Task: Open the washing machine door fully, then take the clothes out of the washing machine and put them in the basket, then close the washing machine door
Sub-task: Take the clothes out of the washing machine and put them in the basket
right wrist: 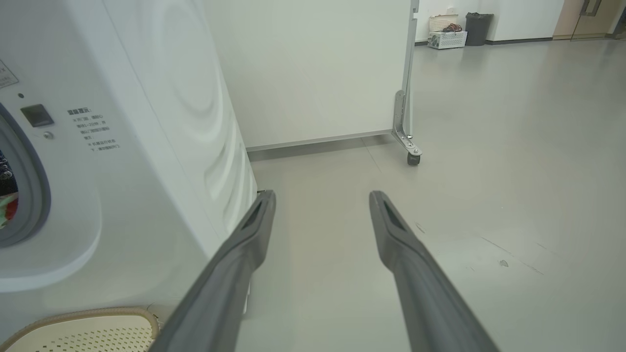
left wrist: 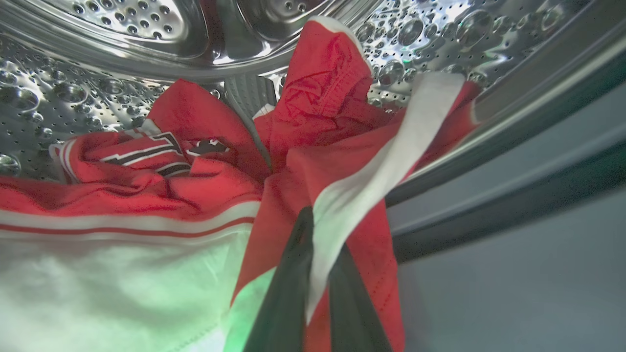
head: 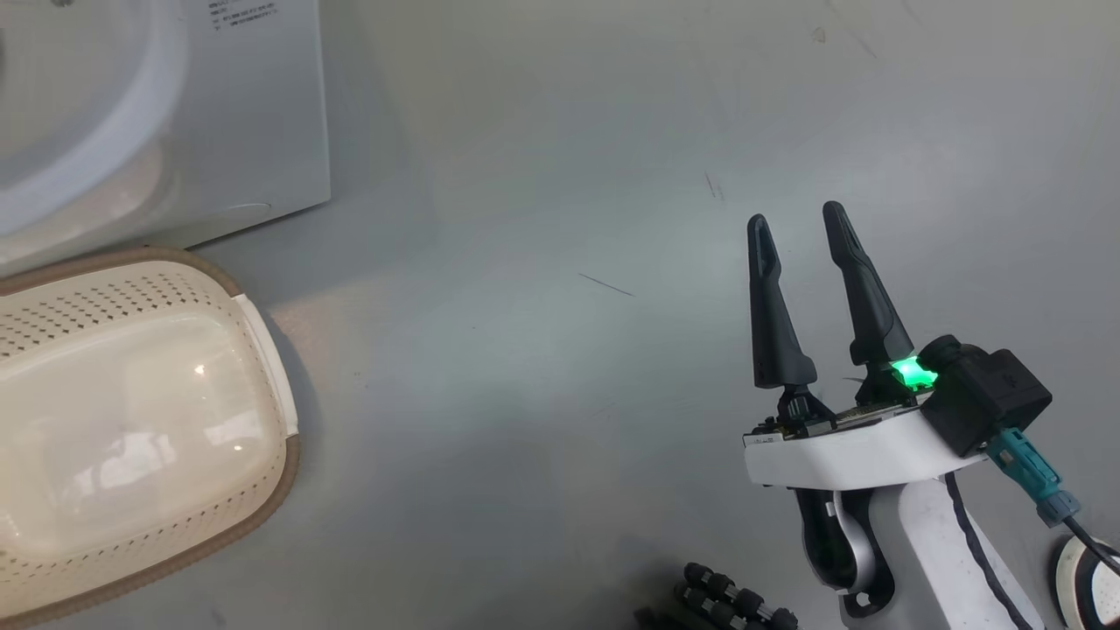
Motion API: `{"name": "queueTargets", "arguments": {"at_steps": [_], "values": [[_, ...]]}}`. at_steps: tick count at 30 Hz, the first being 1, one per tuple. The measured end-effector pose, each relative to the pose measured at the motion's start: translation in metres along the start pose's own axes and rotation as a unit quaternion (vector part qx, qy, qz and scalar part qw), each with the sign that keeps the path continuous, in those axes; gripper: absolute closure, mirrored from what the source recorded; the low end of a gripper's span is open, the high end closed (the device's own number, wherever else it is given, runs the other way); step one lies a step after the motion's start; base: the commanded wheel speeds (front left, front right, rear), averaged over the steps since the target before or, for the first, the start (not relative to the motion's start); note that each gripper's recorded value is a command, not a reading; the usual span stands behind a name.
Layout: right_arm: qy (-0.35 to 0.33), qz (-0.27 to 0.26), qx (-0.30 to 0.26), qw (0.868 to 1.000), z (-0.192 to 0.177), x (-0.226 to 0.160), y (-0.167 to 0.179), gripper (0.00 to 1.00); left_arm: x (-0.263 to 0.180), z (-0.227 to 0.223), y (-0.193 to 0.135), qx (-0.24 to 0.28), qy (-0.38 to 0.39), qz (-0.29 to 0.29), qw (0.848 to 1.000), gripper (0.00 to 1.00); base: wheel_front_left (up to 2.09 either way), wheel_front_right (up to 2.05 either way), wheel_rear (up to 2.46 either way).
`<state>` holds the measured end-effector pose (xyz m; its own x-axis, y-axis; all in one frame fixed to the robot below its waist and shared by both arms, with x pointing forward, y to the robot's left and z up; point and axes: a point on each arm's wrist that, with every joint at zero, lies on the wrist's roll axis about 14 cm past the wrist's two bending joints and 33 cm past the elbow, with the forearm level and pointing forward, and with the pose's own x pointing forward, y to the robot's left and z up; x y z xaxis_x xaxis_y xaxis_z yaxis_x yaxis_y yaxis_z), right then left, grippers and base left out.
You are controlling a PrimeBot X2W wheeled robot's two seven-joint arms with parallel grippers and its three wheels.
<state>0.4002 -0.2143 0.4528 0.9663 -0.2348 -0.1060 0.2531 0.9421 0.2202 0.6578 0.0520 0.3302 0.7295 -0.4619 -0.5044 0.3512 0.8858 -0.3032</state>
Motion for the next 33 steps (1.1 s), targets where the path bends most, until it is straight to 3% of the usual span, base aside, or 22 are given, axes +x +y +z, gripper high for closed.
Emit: {"name": "queueTargets", "arguments": {"at_steps": [12, 33], "values": [[-0.017, 0.019, -0.006, 1.0, 0.008, 0.005, 0.01, 0.0, -0.03, 0.03, -0.002, -0.014, -0.077, 0.009, 0.997, 1.0, 0.0, 0.0, 0.0], [-0.035, 0.09, 0.01, 0.995, 0.015, 0.009, 0.055, 0.0, -0.124, 0.015, -0.012, 0.003, -0.141, 0.021, 0.99, 1.0, 0.0, 0.0, 0.0]]}}
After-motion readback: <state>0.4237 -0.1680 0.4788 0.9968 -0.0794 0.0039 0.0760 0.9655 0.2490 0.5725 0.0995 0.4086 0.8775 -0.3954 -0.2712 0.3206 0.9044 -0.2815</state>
